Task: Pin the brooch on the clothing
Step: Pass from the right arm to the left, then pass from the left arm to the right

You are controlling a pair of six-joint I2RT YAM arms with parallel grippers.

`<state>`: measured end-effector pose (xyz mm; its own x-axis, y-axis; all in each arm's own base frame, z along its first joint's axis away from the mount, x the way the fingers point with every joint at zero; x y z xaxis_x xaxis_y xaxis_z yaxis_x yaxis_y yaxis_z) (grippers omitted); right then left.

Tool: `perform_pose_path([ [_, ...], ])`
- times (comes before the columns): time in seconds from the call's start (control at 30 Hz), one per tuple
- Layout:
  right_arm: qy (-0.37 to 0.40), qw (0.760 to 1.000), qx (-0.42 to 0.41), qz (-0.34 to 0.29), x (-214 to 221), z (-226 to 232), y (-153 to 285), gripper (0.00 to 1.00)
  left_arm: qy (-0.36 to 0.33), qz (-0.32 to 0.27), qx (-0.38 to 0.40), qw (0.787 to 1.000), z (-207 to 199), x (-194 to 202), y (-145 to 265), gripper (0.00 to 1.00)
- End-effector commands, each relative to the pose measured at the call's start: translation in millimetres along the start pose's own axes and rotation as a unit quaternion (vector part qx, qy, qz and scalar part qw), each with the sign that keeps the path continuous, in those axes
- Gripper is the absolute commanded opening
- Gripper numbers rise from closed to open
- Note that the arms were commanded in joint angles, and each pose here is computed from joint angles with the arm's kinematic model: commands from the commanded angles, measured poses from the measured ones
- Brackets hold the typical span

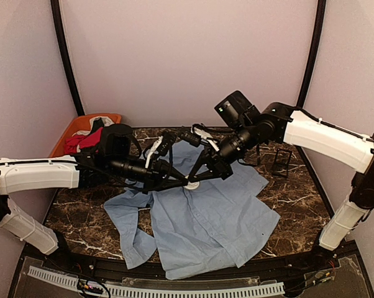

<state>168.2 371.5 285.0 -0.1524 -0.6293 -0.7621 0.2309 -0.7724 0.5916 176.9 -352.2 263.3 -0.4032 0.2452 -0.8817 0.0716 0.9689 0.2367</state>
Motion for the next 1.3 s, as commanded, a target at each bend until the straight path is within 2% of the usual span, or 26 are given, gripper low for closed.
perform_pose_path([
  [0.0,0.012,1.0,0.004,-0.013,-10,5,4,0.12,-0.008,-0.022,-0.003,1.0,2,-11,1,0.01],
  [0.1,0.017,1.0,0.019,-0.01,-7,2,5,0.36,0.026,-0.037,-0.004,0.999,8,-11,2,0.01],
  [0.23,0.033,0.998,0.046,-0.01,-7,2,14,0.55,0.045,-0.075,0.016,0.996,10,-21,6,0.01],
  [0.37,0.062,0.993,0.1,-0.015,-12,0,35,0.77,0.061,-0.086,0.029,0.994,9,-24,8,0.01],
  [0.4,0.071,0.99,0.117,-0.018,-13,0,42,0.93,0.064,-0.087,0.03,0.994,9,-24,8,0.01],
  [0.43,0.085,0.987,0.134,-0.023,-14,-1,48,0.98,0.07,-0.09,0.034,0.993,9,-24,8,0.01],
  [0.53,0.143,0.964,0.22,-0.043,-16,-5,72,0.99,0.099,-0.099,0.041,0.989,9,-26,8,0.01],
  [0.63,0.255,0.923,0.282,-0.065,-6,-1,86,0.99,0.131,-0.113,0.04,0.984,12,-31,8,0.01],
  [0.77,0.422,0.819,0.363,-0.136,10,17,100,0.99,0.193,-0.129,0.04,0.972,19,-33,8,0.01],
  [0.83,0.465,0.775,0.393,-0.168,16,25,104,0.99,0.227,-0.138,0.031,0.963,25,-32,8,0.01],
  [0.87,0.471,0.764,0.405,-0.174,17,25,105,0.99,0.253,-0.142,0.025,0.957,29,-31,7,0.01],
  [0.93,0.477,0.761,0.413,-0.147,20,15,97,0.99,0.292,-0.153,0.022,0.944,35,-29,7,0.01],
  [1.03,0.492,0.752,0.436,-0.048,32,-17,72,0.97,0.318,-0.19,0.056,0.927,32,-40,10,0.01],
  [1.07,0.502,0.742,0.443,-0.02,37,-27,63,0.96,0.33,-0.199,0.078,0.919,30,-45,10,0.01],
  [1.13,0.526,0.713,0.464,-0.007,37,-37,55,0.95,0.347,-0.206,0.108,0.909,28,-50,9,0.01],
  [1.27,0.578,0.646,0.496,-0.054,16,-29,58,0.92,0.389,-0.207,0.136,0.887,30,-49,6,0.01],
])
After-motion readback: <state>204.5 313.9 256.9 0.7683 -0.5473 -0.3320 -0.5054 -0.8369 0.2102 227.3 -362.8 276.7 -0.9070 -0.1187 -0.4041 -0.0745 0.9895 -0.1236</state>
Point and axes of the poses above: each gripper's point midway between its finger pads, its own y axis back along the fingers, its own z axis along the line the jaws close on, x = y × z, the point moved 3 cm from there along y, back along the fingers, and after that the axes turned 7 degrees about y, right-handed, at the moved point
